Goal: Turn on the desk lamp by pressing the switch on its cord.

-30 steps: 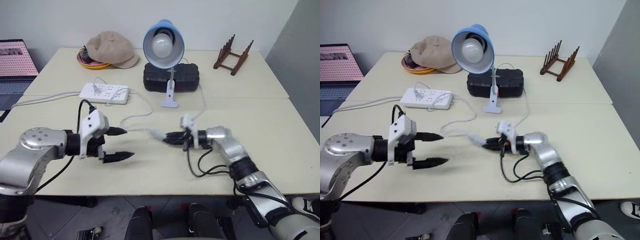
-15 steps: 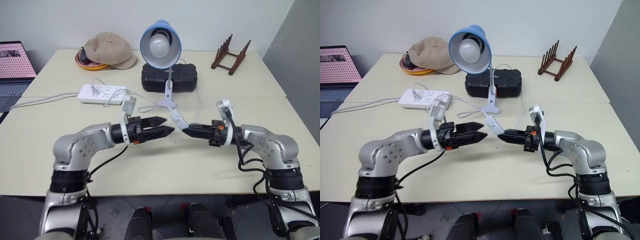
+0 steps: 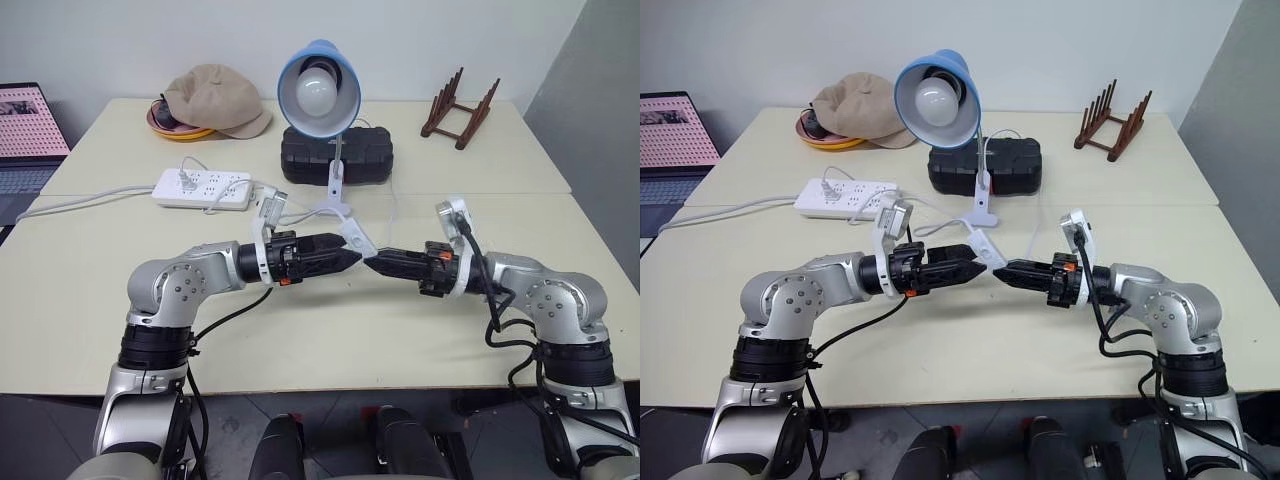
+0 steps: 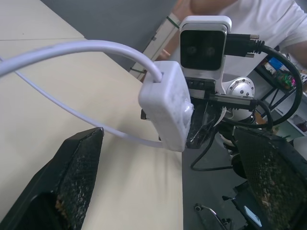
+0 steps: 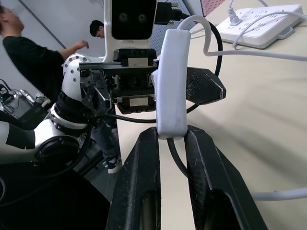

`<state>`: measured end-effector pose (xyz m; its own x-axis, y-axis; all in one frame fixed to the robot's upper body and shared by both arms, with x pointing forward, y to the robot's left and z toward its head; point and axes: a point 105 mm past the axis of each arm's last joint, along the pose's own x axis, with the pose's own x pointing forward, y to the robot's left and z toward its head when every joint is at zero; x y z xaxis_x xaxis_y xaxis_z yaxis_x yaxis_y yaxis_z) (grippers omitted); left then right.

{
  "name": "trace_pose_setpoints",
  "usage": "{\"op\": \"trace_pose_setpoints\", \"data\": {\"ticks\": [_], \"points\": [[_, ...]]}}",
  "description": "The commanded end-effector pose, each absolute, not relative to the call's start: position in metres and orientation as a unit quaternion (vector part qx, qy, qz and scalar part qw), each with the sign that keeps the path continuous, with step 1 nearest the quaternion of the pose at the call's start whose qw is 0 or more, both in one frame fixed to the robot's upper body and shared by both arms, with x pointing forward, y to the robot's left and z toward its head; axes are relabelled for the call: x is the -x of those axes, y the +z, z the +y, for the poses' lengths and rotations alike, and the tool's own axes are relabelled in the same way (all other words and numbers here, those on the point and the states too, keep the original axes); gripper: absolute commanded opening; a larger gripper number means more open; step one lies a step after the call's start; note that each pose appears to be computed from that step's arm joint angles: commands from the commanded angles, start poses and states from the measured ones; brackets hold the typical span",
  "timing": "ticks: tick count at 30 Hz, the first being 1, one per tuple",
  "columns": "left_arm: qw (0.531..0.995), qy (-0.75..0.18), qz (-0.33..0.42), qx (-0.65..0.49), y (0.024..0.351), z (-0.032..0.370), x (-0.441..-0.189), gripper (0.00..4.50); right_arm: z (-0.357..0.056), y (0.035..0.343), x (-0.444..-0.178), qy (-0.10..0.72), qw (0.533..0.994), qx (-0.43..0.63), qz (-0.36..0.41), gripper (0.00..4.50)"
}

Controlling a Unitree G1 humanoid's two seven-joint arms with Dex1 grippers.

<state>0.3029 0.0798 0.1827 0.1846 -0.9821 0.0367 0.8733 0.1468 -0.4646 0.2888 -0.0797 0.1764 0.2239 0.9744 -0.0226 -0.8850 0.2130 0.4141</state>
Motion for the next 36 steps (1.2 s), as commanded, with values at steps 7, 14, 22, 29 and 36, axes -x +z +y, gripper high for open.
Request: {"op": "trace_pose_setpoints", "data": {"ticks": [7, 14, 22, 29, 36], "points": [[0.750, -0.623, 0.108, 0.194, 0.192, 0.081, -0.305, 4.32, -0.080, 0.185, -0.283, 0.628, 0.752, -0.153, 0.129, 0.37], [0.748, -0.625, 0.102, 0.197, 0.193, 0.082, -0.304, 2.98, -0.080, 0.184, -0.282, 0.629, 0.752, -0.150, 0.131, 0.37], [0.745, -0.628, 0.094, 0.205, 0.199, 0.080, -0.306, 1.40, -0.080, 0.185, -0.283, 0.629, 0.752, -0.145, 0.132, 0.37], [0.739, -0.629, 0.093, 0.222, 0.203, 0.080, -0.305, 0.03, -0.082, 0.180, -0.282, 0.626, 0.754, -0.140, 0.137, 0.37], [0.735, -0.627, 0.101, 0.237, 0.202, 0.079, -0.299, 0.03, -0.082, 0.178, -0.285, 0.623, 0.759, -0.133, 0.135, 0.37]]}}
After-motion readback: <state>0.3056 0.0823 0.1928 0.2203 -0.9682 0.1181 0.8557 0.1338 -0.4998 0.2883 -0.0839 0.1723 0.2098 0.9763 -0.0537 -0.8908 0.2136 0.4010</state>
